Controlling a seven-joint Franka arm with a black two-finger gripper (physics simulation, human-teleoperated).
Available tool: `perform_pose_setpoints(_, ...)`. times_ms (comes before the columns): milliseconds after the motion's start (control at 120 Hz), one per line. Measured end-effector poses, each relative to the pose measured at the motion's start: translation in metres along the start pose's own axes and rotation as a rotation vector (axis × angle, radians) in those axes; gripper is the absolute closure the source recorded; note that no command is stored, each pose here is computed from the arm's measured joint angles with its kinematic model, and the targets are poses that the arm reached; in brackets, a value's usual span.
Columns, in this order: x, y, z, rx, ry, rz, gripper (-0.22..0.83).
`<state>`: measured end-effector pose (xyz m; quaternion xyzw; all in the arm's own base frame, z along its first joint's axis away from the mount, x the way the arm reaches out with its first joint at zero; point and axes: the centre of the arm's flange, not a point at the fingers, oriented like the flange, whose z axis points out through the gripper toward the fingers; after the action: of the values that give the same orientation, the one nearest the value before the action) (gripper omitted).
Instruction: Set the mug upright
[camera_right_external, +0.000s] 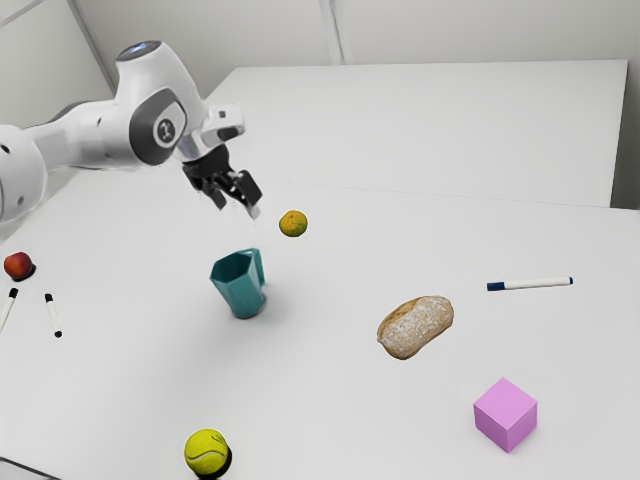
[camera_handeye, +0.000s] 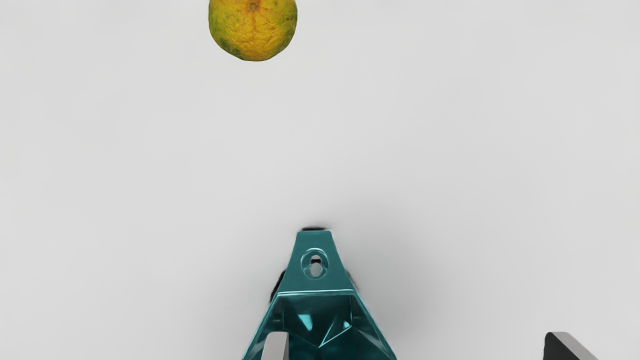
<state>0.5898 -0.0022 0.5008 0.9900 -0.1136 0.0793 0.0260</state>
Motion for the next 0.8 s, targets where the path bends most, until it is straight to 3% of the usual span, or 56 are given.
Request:
perform_pose_setpoints(150,0.014,-0.008,-0.065,0.024,0.016,-0.002,0.02)
perform_pose_setpoints(342,0.01,-0.012,-0.116,0.053,-0.017,-0.005,0.01)
perform_pose_setpoints(800,0.0,-0.001,-0.115,0.034,-0.124,0.006,0.0)
